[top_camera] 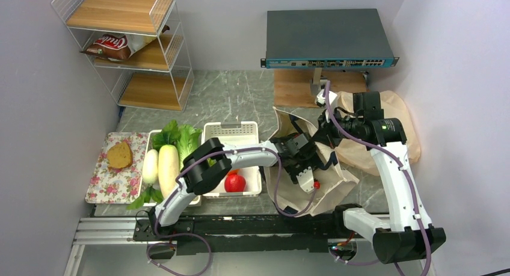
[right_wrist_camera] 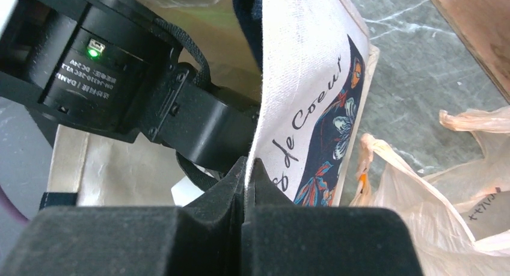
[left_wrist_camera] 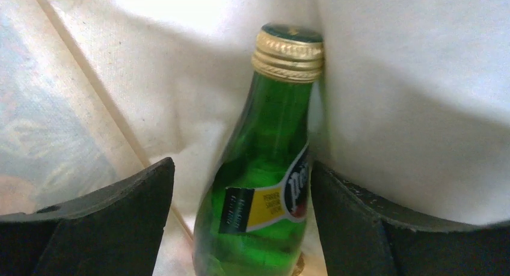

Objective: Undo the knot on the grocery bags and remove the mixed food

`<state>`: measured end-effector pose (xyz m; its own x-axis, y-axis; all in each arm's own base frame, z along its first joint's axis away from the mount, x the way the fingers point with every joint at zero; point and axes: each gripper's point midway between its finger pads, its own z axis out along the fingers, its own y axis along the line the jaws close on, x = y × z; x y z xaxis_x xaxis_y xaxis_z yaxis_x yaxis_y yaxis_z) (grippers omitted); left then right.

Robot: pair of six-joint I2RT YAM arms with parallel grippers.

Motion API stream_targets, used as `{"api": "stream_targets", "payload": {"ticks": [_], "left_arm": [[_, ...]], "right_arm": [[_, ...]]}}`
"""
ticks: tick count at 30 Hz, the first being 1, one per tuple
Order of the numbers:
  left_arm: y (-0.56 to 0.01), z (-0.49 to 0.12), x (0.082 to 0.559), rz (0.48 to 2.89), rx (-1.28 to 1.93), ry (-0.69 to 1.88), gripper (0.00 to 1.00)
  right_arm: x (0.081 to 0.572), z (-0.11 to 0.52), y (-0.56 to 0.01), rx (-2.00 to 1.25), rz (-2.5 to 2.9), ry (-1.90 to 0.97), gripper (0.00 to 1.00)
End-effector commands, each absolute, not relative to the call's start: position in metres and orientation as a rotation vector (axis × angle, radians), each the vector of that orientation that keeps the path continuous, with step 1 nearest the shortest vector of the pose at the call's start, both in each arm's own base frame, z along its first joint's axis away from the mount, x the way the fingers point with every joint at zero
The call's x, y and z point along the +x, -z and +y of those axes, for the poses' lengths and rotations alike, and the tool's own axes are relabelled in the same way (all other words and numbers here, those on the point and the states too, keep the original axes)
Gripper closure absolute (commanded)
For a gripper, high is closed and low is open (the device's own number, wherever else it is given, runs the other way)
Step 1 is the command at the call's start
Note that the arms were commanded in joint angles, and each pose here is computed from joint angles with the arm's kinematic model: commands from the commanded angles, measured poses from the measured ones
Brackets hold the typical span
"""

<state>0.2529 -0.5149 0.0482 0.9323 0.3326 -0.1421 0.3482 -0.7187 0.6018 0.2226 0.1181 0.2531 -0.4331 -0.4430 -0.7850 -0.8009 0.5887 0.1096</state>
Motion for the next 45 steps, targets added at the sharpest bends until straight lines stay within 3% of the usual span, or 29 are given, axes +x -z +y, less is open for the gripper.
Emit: {"api": "stream_targets", "payload": {"ticks": [1, 4, 7, 19, 25, 31, 45], "left_arm": [[-0.03, -0.522, 0.276, 0.477, 2.464, -0.118, 0.22], [-0.023, -0.518, 0.282, 0.54, 2.485, -0.15, 0.53], [-0.045, -0.518, 0.282, 0.611, 2.387, -0.134, 0.99], [-0.227, -0.498, 0.241, 0.748, 1.73, 0.438, 1.0], [-0.273, -0.489, 0.246, 0.92, 1.439, 0.824, 1.0], [-0.268, -0.503, 0.239, 1.105, 1.242, 1.129, 1.0], [-0.193, -0.493, 0.258, 1.338, 1.263, 1.07, 1.0]], "right_arm": [[0.219, 0.133, -0.277, -1.013, 1.976, -0.677, 1.0], [0.218, 0.13, -0.275, -1.019, 1.99, -0.653, 1.0], [0.218, 0.125, -0.273, -1.01, 2.006, -0.619, 1.0], [0.222, 0.115, -0.27, -0.972, 2.011, -0.527, 1.0], [0.225, 0.116, -0.268, -0.952, 2.012, -0.534, 1.0], [0.23, 0.117, -0.263, -0.945, 2.026, -0.543, 1.0], [0.232, 0.114, -0.259, -0.956, 2.047, -0.523, 1.0]]}}
